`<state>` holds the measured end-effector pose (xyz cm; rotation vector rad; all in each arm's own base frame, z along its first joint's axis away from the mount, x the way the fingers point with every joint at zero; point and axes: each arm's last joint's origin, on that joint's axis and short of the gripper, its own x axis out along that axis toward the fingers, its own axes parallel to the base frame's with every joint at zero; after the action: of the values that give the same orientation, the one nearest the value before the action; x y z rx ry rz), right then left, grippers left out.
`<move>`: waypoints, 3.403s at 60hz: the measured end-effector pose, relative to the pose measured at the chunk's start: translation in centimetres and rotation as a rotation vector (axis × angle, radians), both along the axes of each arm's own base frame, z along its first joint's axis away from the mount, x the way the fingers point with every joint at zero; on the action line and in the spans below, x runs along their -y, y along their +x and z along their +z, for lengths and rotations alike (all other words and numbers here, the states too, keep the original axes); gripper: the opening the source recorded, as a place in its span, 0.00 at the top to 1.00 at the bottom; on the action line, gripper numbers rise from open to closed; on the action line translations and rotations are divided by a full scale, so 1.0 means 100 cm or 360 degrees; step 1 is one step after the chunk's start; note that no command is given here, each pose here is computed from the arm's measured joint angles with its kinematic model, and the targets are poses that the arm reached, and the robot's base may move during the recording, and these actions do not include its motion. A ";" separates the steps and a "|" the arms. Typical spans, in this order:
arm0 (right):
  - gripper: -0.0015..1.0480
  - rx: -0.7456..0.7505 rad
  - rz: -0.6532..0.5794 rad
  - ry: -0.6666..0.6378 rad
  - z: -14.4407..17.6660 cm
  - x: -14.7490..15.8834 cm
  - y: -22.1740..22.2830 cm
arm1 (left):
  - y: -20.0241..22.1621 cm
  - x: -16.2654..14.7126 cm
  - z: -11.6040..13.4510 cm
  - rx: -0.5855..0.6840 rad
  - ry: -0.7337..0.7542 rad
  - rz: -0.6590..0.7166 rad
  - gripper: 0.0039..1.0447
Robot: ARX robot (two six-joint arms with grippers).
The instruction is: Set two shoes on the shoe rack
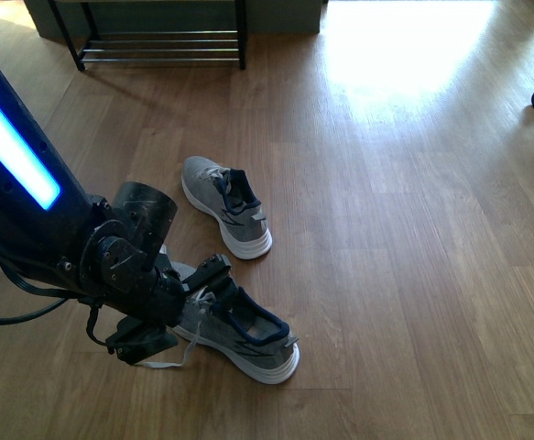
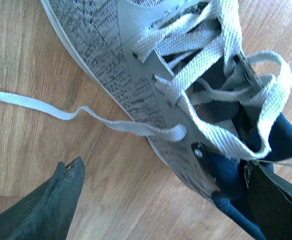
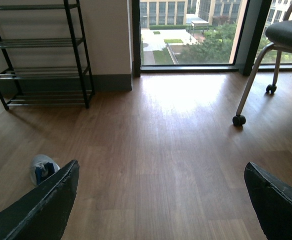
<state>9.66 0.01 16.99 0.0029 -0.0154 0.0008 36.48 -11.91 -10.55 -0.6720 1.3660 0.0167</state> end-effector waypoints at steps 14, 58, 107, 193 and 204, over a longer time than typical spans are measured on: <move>0.09 0.0000 0.0000 0.0000 0.000 0.000 0.000 | 0.009 0.004 -0.023 -0.0072 0.0051 0.0006 0.09; 0.09 0.0000 0.0001 0.0000 0.000 0.000 0.000 | 0.006 -0.003 -0.027 -0.0022 0.0205 0.0023 0.99; 0.09 0.0000 -0.0001 0.0000 0.000 0.000 0.000 | -0.196 -0.088 0.257 0.1184 0.1022 -0.0052 0.99; 0.09 -0.0001 0.0001 0.0000 0.000 0.000 0.000 | -0.218 -0.092 0.285 0.1480 0.0982 0.0017 0.99; 0.09 -0.0002 0.0005 0.0000 0.000 0.000 0.000 | -0.218 -0.092 0.285 0.1479 0.0986 0.0021 0.99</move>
<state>9.67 0.02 16.98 0.0028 -0.0143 0.0042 14.71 -2.71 17.92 -0.1060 0.4064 0.1185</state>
